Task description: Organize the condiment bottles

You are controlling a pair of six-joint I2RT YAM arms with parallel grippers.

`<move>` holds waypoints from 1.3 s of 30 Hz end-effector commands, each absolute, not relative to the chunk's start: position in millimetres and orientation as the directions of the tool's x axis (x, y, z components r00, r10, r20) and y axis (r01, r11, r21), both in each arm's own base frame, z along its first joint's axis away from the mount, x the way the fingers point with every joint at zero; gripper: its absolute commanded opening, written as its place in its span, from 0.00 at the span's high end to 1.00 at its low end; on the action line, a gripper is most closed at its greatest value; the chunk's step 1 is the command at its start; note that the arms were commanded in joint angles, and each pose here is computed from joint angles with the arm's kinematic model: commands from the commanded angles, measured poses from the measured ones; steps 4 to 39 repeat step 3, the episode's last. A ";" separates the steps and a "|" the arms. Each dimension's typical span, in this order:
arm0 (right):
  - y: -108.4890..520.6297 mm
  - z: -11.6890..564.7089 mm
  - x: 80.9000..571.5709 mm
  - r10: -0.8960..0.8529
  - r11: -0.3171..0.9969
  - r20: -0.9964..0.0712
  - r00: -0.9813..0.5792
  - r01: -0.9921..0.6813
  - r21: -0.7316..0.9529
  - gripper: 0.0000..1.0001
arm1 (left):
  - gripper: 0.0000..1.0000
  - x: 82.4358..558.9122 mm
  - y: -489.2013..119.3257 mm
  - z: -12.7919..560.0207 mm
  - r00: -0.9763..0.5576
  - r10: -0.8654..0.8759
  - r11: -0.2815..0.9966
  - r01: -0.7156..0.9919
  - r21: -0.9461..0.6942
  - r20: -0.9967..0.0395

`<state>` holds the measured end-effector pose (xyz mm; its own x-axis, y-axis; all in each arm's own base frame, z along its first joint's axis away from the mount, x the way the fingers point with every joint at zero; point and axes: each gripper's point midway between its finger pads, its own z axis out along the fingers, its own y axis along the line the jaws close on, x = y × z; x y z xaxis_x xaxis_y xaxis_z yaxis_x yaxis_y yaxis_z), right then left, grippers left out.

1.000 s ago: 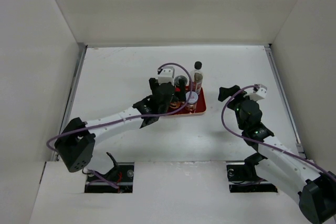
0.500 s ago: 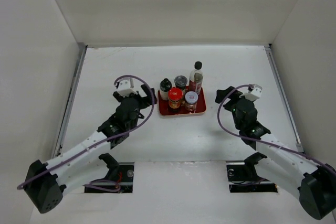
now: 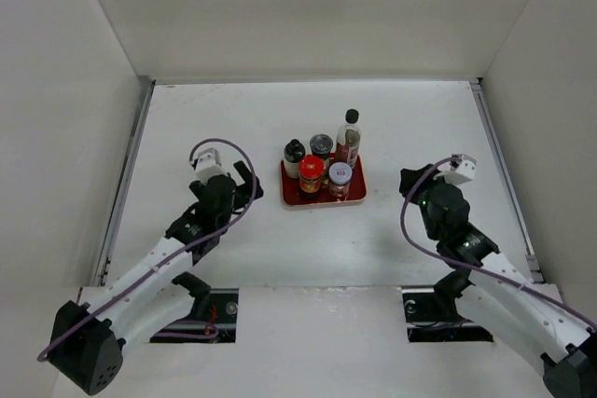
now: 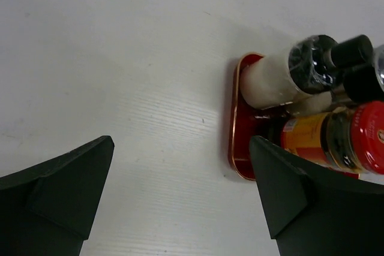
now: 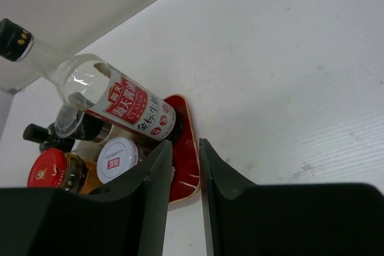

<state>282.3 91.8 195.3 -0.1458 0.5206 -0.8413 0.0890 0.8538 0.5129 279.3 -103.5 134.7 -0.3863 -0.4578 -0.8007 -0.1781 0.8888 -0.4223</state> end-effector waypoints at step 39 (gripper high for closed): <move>83.6 212.7 275.8 0.512 0.858 -0.845 -0.152 0.136 0.495 0.48 | 0.00 276.4 -129.4 154.0 -0.359 -0.478 0.872 -0.085 -0.482 -0.801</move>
